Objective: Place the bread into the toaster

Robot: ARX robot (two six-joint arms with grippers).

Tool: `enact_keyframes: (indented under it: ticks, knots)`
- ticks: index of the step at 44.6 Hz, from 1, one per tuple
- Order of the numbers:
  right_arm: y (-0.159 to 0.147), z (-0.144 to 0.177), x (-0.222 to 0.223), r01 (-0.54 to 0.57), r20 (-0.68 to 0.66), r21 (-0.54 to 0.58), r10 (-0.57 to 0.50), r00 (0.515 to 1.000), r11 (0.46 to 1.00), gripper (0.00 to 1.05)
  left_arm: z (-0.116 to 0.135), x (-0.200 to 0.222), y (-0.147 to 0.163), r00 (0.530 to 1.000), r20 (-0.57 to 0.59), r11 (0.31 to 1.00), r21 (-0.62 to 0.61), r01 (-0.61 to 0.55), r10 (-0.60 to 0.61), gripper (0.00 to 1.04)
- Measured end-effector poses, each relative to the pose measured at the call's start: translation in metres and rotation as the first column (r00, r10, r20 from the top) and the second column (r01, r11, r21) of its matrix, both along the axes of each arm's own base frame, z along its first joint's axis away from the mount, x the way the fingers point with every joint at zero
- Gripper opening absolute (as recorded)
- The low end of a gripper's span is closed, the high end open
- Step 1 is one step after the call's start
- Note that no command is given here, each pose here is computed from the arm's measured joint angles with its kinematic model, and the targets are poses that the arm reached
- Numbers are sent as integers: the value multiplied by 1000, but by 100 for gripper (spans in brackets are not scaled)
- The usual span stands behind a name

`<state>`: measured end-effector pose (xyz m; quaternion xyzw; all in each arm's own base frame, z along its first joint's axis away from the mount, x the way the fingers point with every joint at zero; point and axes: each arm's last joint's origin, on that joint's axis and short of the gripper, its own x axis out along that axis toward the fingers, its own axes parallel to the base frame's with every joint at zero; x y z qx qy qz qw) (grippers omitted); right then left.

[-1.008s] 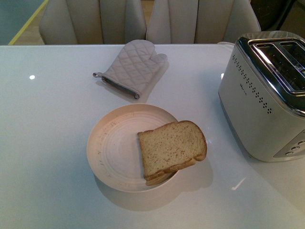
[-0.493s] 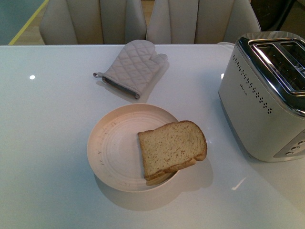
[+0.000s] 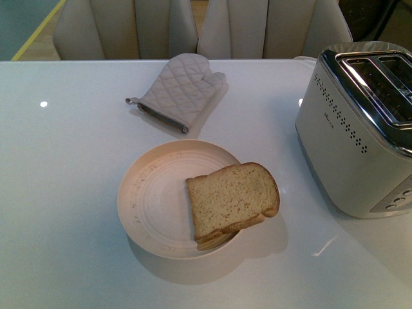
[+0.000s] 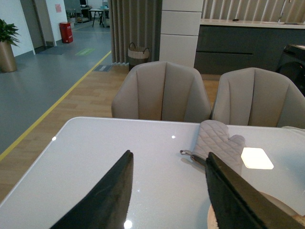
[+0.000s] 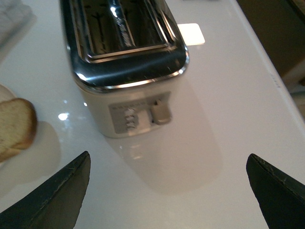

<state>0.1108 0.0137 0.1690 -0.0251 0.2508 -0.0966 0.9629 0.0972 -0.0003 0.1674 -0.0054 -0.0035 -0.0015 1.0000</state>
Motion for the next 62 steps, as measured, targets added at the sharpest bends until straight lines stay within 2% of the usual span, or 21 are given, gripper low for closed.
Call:
enact_keyframes:
  ticks: [6, 13, 26, 33, 42, 50, 62]
  knots:
    - [17, 20, 32, -79, 2, 130, 79, 997, 988, 96, 0, 0, 0, 1000, 0, 1000, 0, 0, 0, 78]
    - [33, 18, 63, -112, -70, 264, 135, 988, 958, 96, 0, 0, 0, 1000, 0, 1000, 1, 0, 0, 99]
    - [61, -8, 105, -101, -192, 462, 210, 959, 881, 96, 0, 0, 0, 1000, 0, 1000, 2, 0, 0, 98]
    - [73, -44, 120, -58, -285, 547, 251, 925, 835, 96, 0, 0, 0, 1000, 0, 1000, 2, 0, 0, 98]
    - [87, -85, 143, -40, -339, 614, 309, 889, 788, 96, 0, 0, 0, 1000, 0, 1000, 2, 0, 0, 98]
    - [97, -117, 169, -1, -382, 637, 317, 868, 771, 96, 0, 0, 0, 1000, 0, 1000, 2, 0, 0, 98]
    - [106, -135, 187, 32, -401, 659, 316, 860, 751, 96, 0, 0, 0, 1000, 0, 1000, 2, 0, 0, 98]
